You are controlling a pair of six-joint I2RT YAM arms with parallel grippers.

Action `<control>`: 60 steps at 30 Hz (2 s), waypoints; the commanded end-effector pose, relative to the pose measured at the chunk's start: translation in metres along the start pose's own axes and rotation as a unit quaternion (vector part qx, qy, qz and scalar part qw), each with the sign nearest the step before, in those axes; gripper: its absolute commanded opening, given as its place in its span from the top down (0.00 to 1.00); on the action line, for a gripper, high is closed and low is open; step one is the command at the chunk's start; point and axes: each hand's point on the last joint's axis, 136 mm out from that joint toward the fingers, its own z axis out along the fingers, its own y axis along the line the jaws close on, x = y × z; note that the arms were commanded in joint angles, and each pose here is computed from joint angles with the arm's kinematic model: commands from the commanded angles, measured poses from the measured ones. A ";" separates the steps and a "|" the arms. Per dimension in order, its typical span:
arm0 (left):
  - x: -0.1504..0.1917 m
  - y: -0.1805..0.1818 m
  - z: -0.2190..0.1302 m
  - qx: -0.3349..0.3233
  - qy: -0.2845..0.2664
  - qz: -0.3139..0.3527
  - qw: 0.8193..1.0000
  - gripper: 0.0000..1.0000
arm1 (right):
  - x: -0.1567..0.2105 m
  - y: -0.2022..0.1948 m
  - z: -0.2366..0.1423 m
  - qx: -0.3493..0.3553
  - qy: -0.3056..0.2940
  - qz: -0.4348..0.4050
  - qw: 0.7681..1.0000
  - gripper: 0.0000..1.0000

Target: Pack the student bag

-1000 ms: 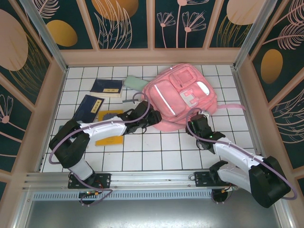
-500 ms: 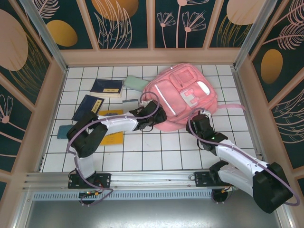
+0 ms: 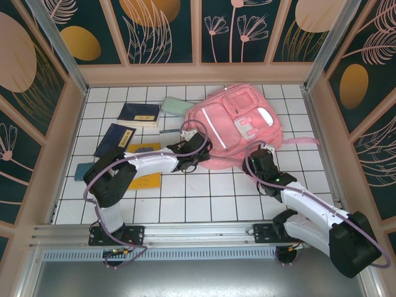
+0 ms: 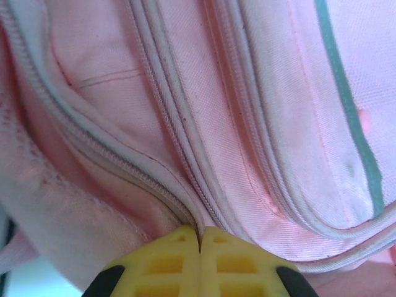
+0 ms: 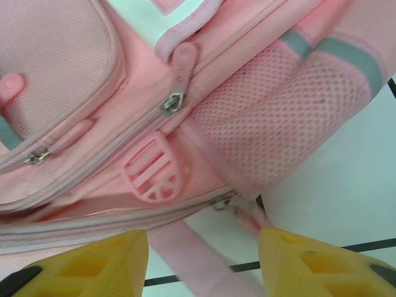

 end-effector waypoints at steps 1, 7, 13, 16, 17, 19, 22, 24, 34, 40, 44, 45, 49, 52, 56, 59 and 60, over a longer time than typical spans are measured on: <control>-0.031 0.019 -0.026 -0.046 -0.046 0.027 0.997 1.00 | -0.008 0.006 -0.005 -0.005 -0.007 -0.008 1.000 0.52; -0.051 0.012 -0.050 -0.028 -0.072 0.025 0.997 1.00 | -0.001 0.022 -0.001 -0.048 0.011 -0.015 0.999 0.63; -0.043 0.011 -0.042 -0.022 -0.057 0.024 0.998 1.00 | 0.012 0.036 0.011 -0.074 0.049 -0.012 0.996 0.68; -0.042 0.012 -0.040 -0.023 -0.057 0.022 0.998 1.00 | 0.015 0.042 0.014 -0.088 0.057 0.006 0.994 0.68; -0.042 0.012 -0.039 -0.024 -0.058 0.022 0.998 1.00 | 0.015 0.045 0.015 -0.096 0.057 0.013 0.994 0.68; -0.043 0.013 -0.038 -0.027 -0.060 0.022 0.998 1.00 | 0.016 0.041 0.018 -0.085 0.054 0.024 0.995 0.68; -0.042 0.015 -0.034 -0.033 -0.060 0.025 0.997 1.00 | 0.018 0.037 0.022 -0.076 0.051 0.029 0.995 0.72; -0.041 0.015 -0.032 -0.033 -0.058 0.026 0.997 1.00 | 0.018 0.041 0.023 -0.086 0.052 0.031 0.994 0.73; -0.043 0.013 -0.032 -0.034 -0.059 0.027 0.997 1.00 | 0.020 0.054 0.010 -0.078 0.024 0.017 0.996 0.71; -0.044 0.012 -0.033 -0.033 -0.060 0.027 0.997 1.00 | 0.027 0.049 0.013 -0.062 0.021 0.011 0.998 0.71; -0.044 0.013 -0.033 -0.035 -0.060 0.027 0.997 1.00 | 0.028 0.047 0.018 -0.057 0.012 0.015 0.998 0.74; -0.044 0.013 -0.033 -0.035 -0.060 0.027 0.997 1.00 | 0.028 0.045 0.019 -0.054 0.010 0.016 0.998 0.74; -0.045 0.013 -0.034 -0.037 -0.060 0.027 0.997 1.00 | 0.030 0.040 0.021 -0.041 0.010 0.020 0.999 0.76; -0.045 0.014 -0.035 -0.039 -0.062 0.028 0.997 1.00 | 0.033 0.036 0.019 -0.034 0.010 0.025 0.999 0.76; -0.051 0.008 -0.037 -0.033 -0.067 0.026 0.997 1.00 | 0.035 0.031 0.016 -0.036 0.004 0.030 0.999 0.75; -0.061 -0.002 -0.041 -0.028 -0.077 0.028 0.996 1.00 | 0.033 0.033 0.017 -0.041 0.001 0.028 0.999 0.75; -0.063 -0.005 -0.043 -0.025 -0.080 0.029 0.996 1.00 | 0.032 0.035 0.017 -0.044 -0.001 0.027 0.999 0.75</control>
